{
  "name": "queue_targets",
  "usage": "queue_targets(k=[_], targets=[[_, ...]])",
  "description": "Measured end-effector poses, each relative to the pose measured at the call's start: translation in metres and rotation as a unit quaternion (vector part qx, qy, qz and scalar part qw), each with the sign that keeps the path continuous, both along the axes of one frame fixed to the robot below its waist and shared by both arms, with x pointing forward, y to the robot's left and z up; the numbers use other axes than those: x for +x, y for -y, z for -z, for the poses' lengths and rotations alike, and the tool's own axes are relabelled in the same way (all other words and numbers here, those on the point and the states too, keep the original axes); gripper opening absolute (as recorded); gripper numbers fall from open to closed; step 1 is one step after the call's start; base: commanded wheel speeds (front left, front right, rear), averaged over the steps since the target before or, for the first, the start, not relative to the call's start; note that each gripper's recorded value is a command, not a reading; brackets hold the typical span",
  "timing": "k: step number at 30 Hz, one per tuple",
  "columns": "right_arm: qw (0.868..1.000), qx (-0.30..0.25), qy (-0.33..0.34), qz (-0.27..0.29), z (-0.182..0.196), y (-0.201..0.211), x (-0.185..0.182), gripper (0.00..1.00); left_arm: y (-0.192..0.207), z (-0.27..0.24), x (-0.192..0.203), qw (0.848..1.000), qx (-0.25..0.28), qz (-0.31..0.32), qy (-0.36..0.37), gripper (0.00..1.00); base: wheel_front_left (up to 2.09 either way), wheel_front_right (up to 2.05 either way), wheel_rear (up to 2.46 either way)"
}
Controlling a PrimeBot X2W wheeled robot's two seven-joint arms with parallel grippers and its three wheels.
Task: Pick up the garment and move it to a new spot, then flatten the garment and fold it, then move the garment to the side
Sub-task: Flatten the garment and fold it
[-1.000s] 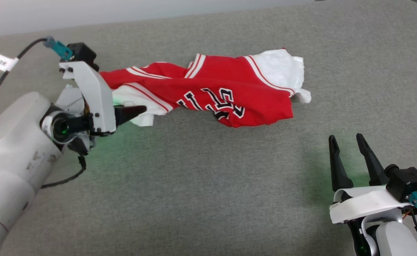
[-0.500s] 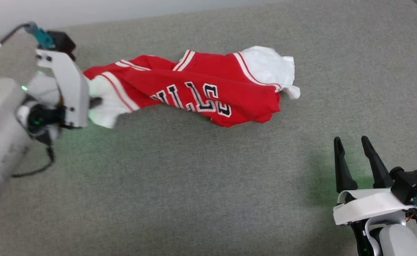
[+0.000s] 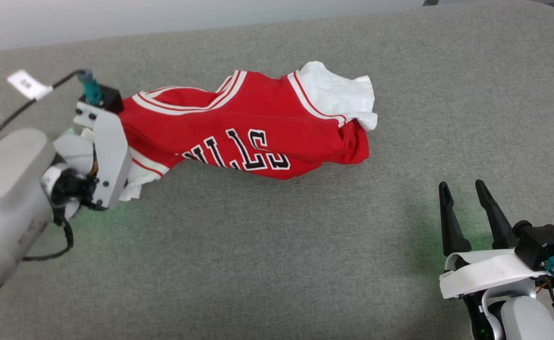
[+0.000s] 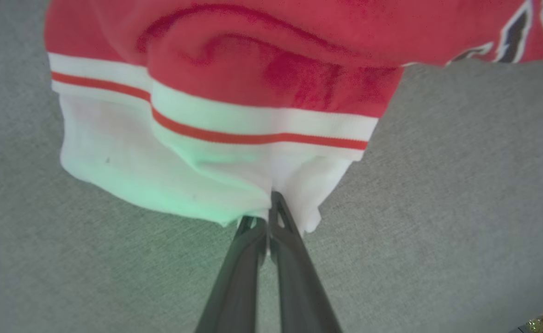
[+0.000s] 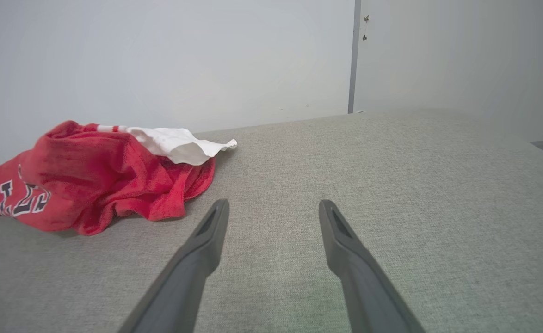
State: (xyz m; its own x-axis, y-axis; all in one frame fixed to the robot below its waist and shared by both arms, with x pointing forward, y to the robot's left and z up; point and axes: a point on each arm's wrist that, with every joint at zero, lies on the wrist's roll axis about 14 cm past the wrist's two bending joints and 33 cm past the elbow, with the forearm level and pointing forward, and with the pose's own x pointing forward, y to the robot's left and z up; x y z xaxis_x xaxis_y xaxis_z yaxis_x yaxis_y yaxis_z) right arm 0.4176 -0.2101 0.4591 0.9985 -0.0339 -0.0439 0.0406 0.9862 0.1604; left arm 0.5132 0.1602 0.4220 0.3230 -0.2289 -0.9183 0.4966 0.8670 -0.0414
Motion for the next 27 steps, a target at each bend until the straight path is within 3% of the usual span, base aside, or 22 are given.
queue_targets(k=[5,6,7,8,9,13,17,22,27], targets=[[1.0,-0.007,0.0,0.007,-0.001,0.006,-0.002,1.0,-0.006,0.016,-0.002,1.0,0.014,-0.009,-0.004,0.0,0.0,0.0,0.0],[1.0,-0.008,0.0,0.009,-0.001,0.007,-0.002,1.0,-0.006,0.016,-0.001,1.0,0.011,-0.011,0.001,0.16,0.0,0.0,0.0],[1.0,-0.009,0.001,0.01,-0.002,0.008,-0.003,1.0,-0.005,0.016,0.0,1.0,0.007,-0.013,0.005,0.46,0.0,0.0,0.0],[1.0,-0.012,0.002,0.011,-0.003,0.009,-0.003,1.0,-0.004,0.014,0.002,1.0,0.001,-0.016,0.012,0.85,0.0,0.0,0.0],[1.0,-0.015,0.003,0.01,-0.004,0.009,-0.003,1.0,-0.003,0.01,0.004,1.0,-0.006,-0.017,0.02,1.0,0.0,0.0,0.0],[1.0,-0.029,0.01,-0.001,-0.009,0.003,-0.002,1.0,0.005,-0.011,0.012,0.996,-0.056,-0.028,0.07,1.0,0.0,0.0,0.0],[0.999,-0.033,0.004,-0.024,-0.009,-0.011,0.003,1.0,0.012,-0.032,0.011,0.982,-0.128,-0.046,0.128,1.0,0.0,0.0,0.0],[0.993,-0.062,-0.027,-0.095,-0.017,-0.037,0.031,1.0,0.003,-0.061,0.002,0.939,-0.21,-0.09,0.255,1.0,0.0,0.0,0.0],[0.981,-0.099,-0.062,-0.156,-0.029,-0.053,0.059,1.0,-0.017,-0.064,-0.024,0.899,-0.23,-0.136,0.348,1.0,0.0,0.0,0.0]])
